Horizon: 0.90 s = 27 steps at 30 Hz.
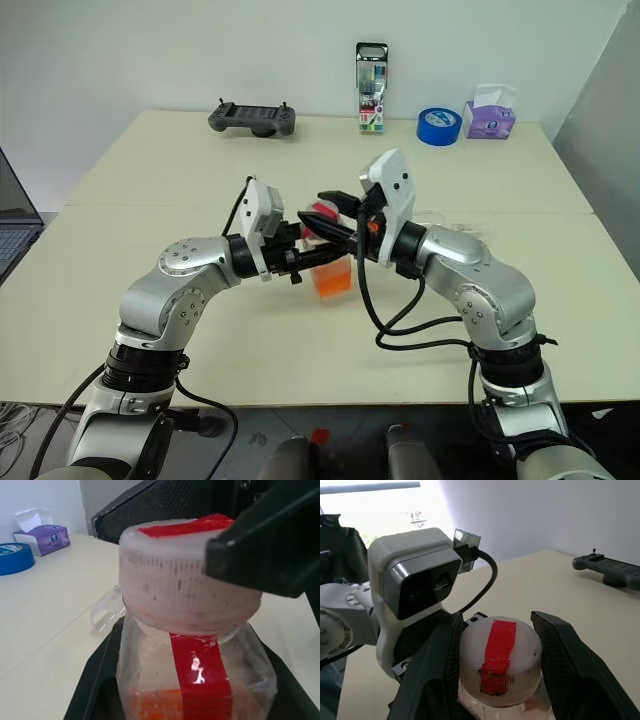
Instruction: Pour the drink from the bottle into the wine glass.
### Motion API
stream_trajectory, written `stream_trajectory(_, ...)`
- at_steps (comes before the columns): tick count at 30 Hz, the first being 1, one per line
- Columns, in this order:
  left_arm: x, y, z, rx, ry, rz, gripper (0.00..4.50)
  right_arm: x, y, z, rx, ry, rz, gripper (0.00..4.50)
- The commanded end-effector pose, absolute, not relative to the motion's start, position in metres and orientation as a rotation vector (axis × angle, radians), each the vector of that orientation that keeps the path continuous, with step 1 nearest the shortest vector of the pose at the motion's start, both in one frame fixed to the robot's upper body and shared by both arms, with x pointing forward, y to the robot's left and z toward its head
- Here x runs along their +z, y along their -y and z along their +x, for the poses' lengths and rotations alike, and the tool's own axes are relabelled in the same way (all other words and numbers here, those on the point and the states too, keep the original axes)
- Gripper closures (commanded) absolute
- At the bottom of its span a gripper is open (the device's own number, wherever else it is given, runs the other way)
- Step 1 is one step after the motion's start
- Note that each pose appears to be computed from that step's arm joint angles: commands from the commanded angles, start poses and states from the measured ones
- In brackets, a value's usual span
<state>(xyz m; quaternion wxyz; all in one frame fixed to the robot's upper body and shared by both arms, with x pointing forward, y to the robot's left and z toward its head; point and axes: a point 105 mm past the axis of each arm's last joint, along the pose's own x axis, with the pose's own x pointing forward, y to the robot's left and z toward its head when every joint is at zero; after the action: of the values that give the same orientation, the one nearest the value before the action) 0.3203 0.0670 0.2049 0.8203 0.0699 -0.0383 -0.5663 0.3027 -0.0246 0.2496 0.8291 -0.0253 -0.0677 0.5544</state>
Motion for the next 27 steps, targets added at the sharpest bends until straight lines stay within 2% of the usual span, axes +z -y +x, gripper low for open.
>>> stream_trajectory(1, 0.23, -0.063, 0.307, -1.302, 0.151, 0.154, 2.53, 0.263, 0.02, 0.274, 1.509, 0.189, -0.188, 2.66)
stream_trajectory(5, 0.238, -0.055, 0.289, -1.432, 0.149, 0.136, 2.53, 0.265, 0.025, 0.279, 1.68, 0.137, -0.292, 2.66)
stream_trajectory(9, 0.242, -0.052, 0.288, -1.434, 0.155, 0.142, 2.53, 0.271, 0.032, 0.284, 1.695, 0.091, -0.247, 2.66)
stream_trajectory(12, 0.237, -0.059, 0.293, -1.393, 0.145, 0.163, 2.53, 0.275, 0.053, 0.284, 1.636, 0.046, -0.189, 1.63)
stream_trajectory(16, 0.234, -0.067, 0.301, -1.338, 0.143, 0.165, 2.53, 0.28, 0.073, 0.28, 1.478, 0.065, -0.157, 0.21)
stream_trajectory(17, 0.234, -0.068, 0.304, -1.322, 0.147, 0.161, 2.53, 0.281, 0.076, 0.277, 1.432, 0.08, -0.137, 0.03)
stream_trajectory(23, 0.231, -0.068, 0.313, -1.289, 0.152, 0.153, 2.53, 0.286, 0.067, 0.277, 1.118, 0.217, 0.023, 0.03)
stream_trajectory(27, 0.231, -0.065, 0.317, -1.282, 0.157, 0.158, 2.53, 0.283, 0.052, 0.277, 1.0, 0.275, -0.01, 0.03)
